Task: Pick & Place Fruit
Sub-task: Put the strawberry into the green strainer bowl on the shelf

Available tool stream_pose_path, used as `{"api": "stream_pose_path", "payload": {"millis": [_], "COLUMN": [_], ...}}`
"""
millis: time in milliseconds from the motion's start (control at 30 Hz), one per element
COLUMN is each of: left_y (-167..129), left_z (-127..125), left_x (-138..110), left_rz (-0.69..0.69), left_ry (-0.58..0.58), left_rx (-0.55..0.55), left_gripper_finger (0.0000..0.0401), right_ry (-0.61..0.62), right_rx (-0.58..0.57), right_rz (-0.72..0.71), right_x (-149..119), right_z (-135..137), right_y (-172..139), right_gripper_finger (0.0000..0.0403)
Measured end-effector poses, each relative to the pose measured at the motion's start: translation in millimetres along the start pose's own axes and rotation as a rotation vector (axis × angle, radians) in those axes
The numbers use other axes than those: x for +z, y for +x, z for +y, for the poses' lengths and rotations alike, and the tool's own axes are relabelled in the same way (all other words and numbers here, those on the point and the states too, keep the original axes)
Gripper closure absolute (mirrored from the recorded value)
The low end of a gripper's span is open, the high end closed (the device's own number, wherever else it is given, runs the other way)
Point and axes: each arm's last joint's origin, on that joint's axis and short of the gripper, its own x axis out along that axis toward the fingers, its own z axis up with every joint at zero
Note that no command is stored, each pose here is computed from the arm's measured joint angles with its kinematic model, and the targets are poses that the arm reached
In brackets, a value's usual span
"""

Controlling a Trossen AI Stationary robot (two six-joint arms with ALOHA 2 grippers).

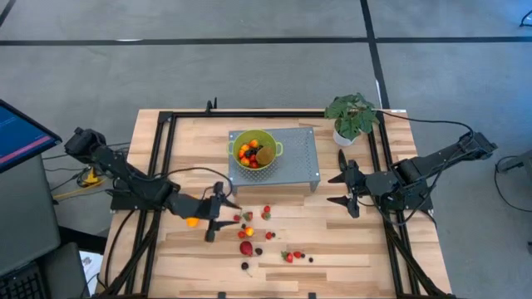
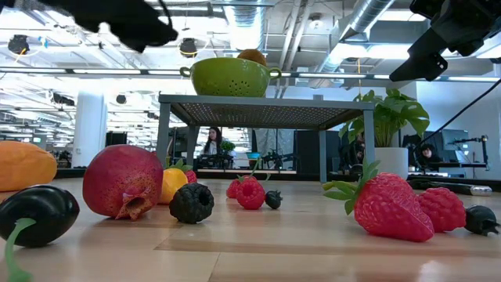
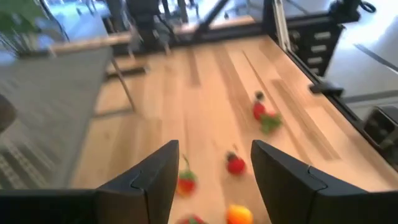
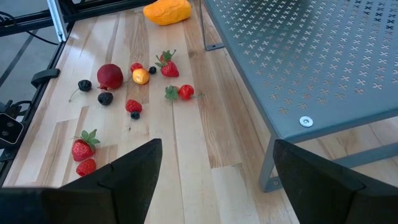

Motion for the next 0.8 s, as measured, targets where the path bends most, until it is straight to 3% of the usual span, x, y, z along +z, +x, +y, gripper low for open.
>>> {"api": "stream_pose_path", "payload": {"millis": [367, 800], "left_y": [4.1, 39.0], "left_z": [-9.8, -20.6], "left_x": [-19.6, -70.9], "left_rz": [0.147, 0.377], "left_ry": [-0.084, 0.019], "left_rx": [-0.006, 0.094], "left_gripper_finger": [0.0214, 0.0216], "right_ry": [0.000, 0.000], "right_rx": [0.000, 0.000], "right_rz": [0.000, 0.000], "right_x": [0.0, 0.0], "right_z": [0.0, 0.0], "right_y": [0.1, 0.0], "right_gripper_finger": [0.0101, 0.0101]}}
